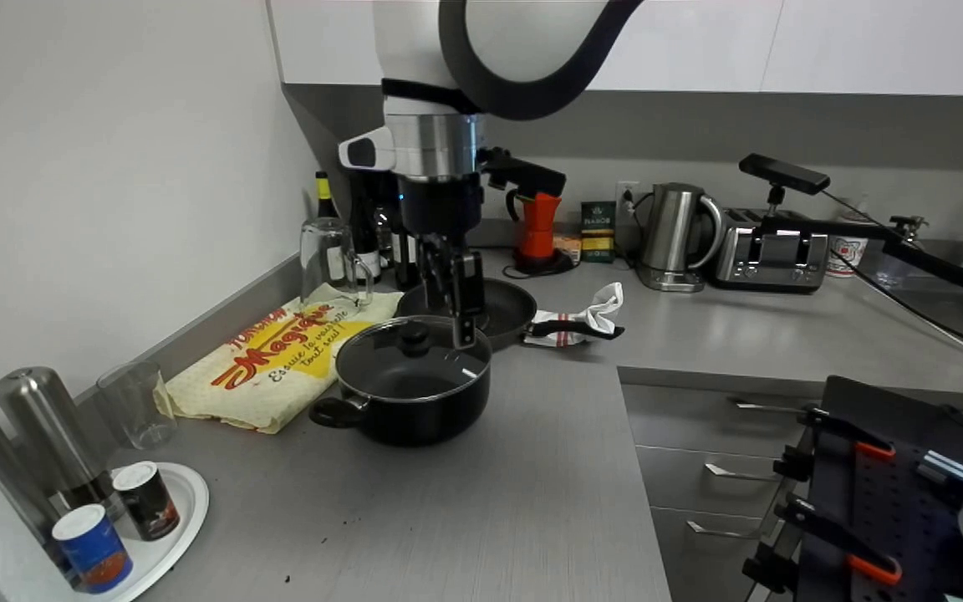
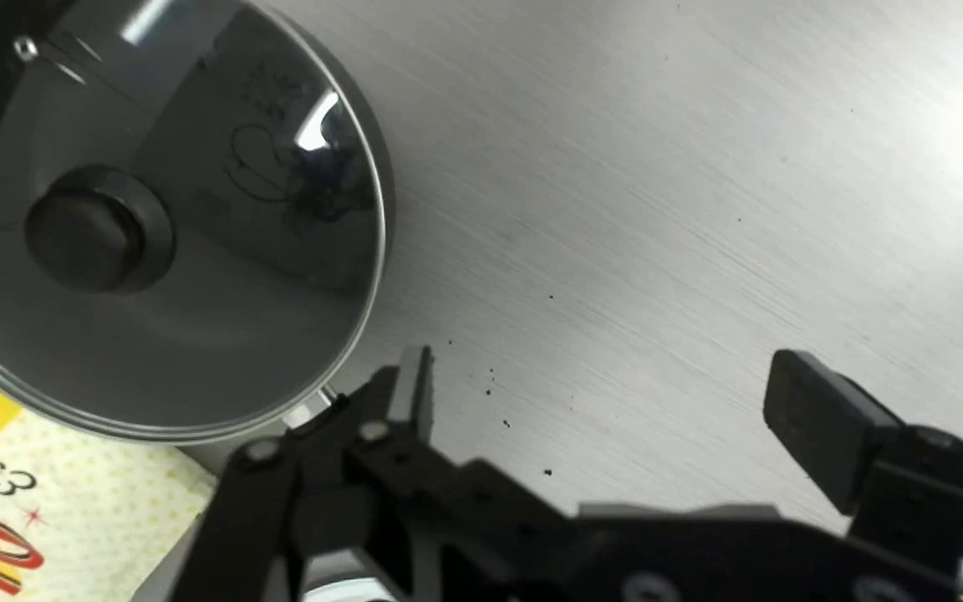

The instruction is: Move the black pot forwards.

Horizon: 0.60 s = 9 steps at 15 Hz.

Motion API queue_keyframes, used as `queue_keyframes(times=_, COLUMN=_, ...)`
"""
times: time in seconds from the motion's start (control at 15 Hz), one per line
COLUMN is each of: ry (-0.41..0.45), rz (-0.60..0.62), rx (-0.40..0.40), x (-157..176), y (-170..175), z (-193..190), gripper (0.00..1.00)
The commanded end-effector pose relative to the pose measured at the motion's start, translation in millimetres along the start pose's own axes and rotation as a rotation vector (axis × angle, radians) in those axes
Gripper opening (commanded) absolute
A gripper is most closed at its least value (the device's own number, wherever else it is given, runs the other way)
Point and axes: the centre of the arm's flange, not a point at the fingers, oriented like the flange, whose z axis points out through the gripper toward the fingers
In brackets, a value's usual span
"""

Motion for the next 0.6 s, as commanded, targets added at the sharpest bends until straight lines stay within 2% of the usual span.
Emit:
queue_keyframes(times=0.0, ry=-0.006, rz=-0.083, rx=0.044, x=50, y=25, z=14, gripper=1.0)
queue_keyframes(times=0.53, ry=-0.018, rz=-0.205, rx=0.139, x=105, y=44, z=57, gripper=1.0)
